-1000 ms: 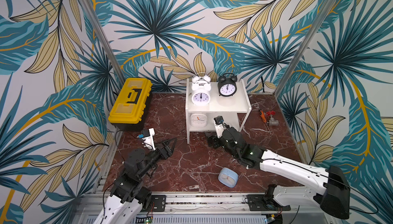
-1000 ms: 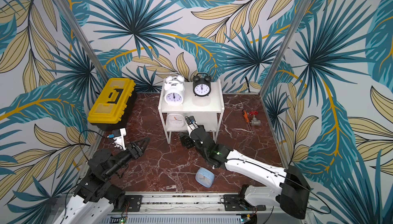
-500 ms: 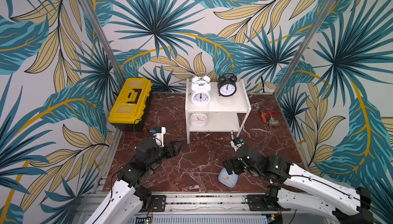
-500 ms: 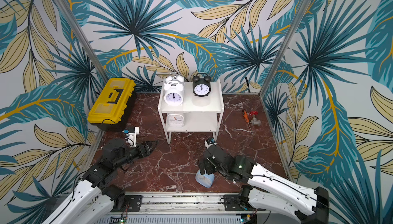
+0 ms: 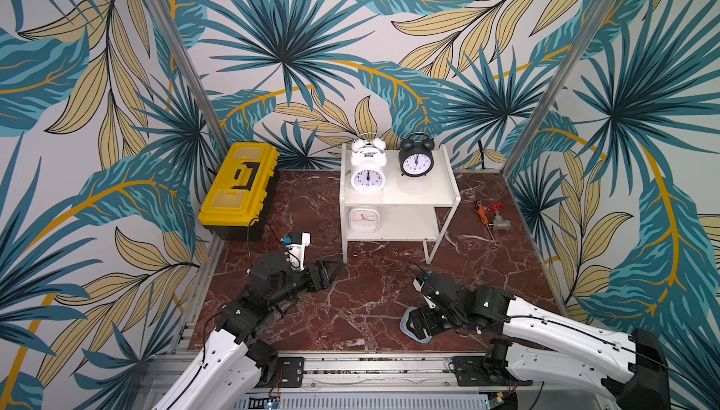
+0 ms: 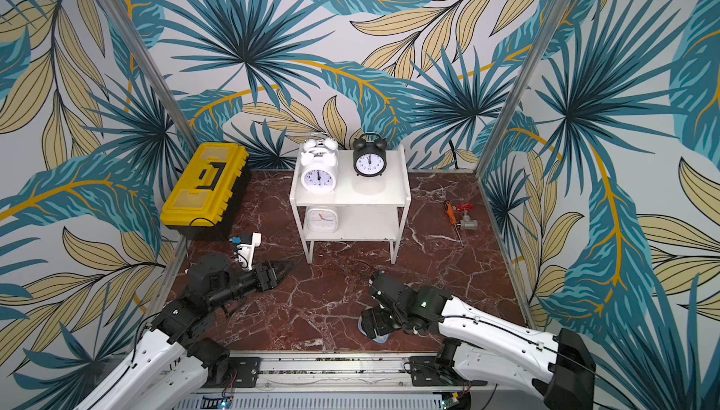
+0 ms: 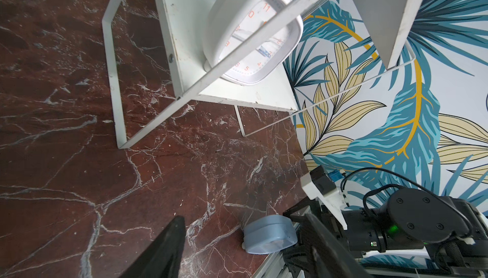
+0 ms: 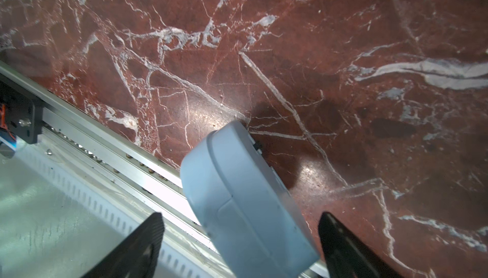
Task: Place the alarm clocks on the shelf by style
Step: Pick up the alarm from the center of the board.
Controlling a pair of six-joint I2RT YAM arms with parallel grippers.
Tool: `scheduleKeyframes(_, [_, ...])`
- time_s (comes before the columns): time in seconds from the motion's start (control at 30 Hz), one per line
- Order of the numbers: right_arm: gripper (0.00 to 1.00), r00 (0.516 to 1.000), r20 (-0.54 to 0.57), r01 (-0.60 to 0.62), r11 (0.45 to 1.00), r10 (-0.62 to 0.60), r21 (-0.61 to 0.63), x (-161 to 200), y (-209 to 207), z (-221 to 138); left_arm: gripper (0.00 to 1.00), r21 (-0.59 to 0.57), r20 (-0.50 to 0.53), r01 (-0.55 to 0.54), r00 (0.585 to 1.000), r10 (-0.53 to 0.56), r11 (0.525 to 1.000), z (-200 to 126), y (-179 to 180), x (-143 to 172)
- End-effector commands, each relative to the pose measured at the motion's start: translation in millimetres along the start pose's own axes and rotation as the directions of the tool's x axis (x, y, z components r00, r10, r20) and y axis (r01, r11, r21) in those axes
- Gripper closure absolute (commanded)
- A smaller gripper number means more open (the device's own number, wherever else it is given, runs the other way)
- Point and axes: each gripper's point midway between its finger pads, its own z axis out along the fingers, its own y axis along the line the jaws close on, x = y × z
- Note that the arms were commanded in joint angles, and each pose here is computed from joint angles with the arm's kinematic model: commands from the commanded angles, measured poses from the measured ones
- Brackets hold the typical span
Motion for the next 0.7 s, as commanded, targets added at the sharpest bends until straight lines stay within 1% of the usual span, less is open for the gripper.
scheduleKeyframes(0.0, [0.13, 0.999, -0.018, 0.027, 1.0, -0.027, 0.014, 3.8, -2.9, 5.8, 0.28, 0.073, 0.052, -0.062, 0.997, 0.059, 0.995, -7.6, -28.1, -18.1])
scheduleKeyframes(0.03, [0.16, 0.999, -0.013, 0.03, 0.999, -0.029, 0.021, 2.9, -4.0, 6.4, 0.27, 0.073, 0.051, -0.063, 0.997, 0.059, 0.995, -6.9, -27.7, -17.8])
scheduleKeyframes(0.13, [0.32, 0.999, -0.01, 0.037, 0.999, -0.037, 0.033, 2.2, -6.0, 7.3, 0.28, 0.074, 0.046, -0.065, 0.997, 0.062, 0.995, -4.8, -27.7, -17.9])
scheduleKeyframes(0.23, [0.39, 0.999, -0.002, 0.037, 0.999, -0.037, 0.021, 1.6, -4.5, 7.3, 0.27, 0.072, 0.041, -0.065, 0.997, 0.063, 0.995, -2.7, -25.9, -16.8])
scheduleKeyframes(0.33, [0.5, 0.999, 0.02, 0.036, 0.999, -0.036, 0.008, -1.6, -2.5, 4.5, 0.27, 0.074, 0.041, -0.062, 0.997, 0.059, 0.995, -1.4, -25.2, -16.6])
scheduleKeyframes(0.43, [0.55, 0.998, 0.045, 0.036, 0.999, -0.036, 0.0, -6.3, -0.4, 2.7, 0.27, 0.077, 0.05, -0.06, 0.997, 0.057, 0.995, -0.8, -25.0, -17.8])
scheduleKeyframes(0.47, [0.61, 0.998, 0.047, 0.036, 0.999, -0.036, -0.002, -7.3, 0.4, 2.5, 0.27, 0.078, 0.053, -0.06, 0.997, 0.056, 0.995, -0.6, -24.9, -18.0])
scheduleKeyframes(0.53, [0.66, 0.998, 0.049, 0.032, 0.999, -0.032, -0.001, -9.1, 1.3, 3.5, 0.27, 0.079, 0.059, -0.057, 0.997, 0.053, 0.995, -0.9, -24.7, -18.9])
scheduleKeyframes(0.63, [0.71, 0.997, 0.071, 0.034, 0.999, -0.031, -0.039, -15.3, 10.2, 0.8, 0.27, 0.082, 0.063, -0.06, 0.996, 0.055, 0.995, -2.4, -26.4, -19.6])
scheduleKeyframes(0.67, [0.75, 0.995, 0.092, 0.038, 0.998, -0.032, -0.055, -19.7, 14.0, -2.7, 0.27, 0.082, 0.068, -0.062, 0.996, 0.056, 0.995, -3.7, -27.3, -20.6])
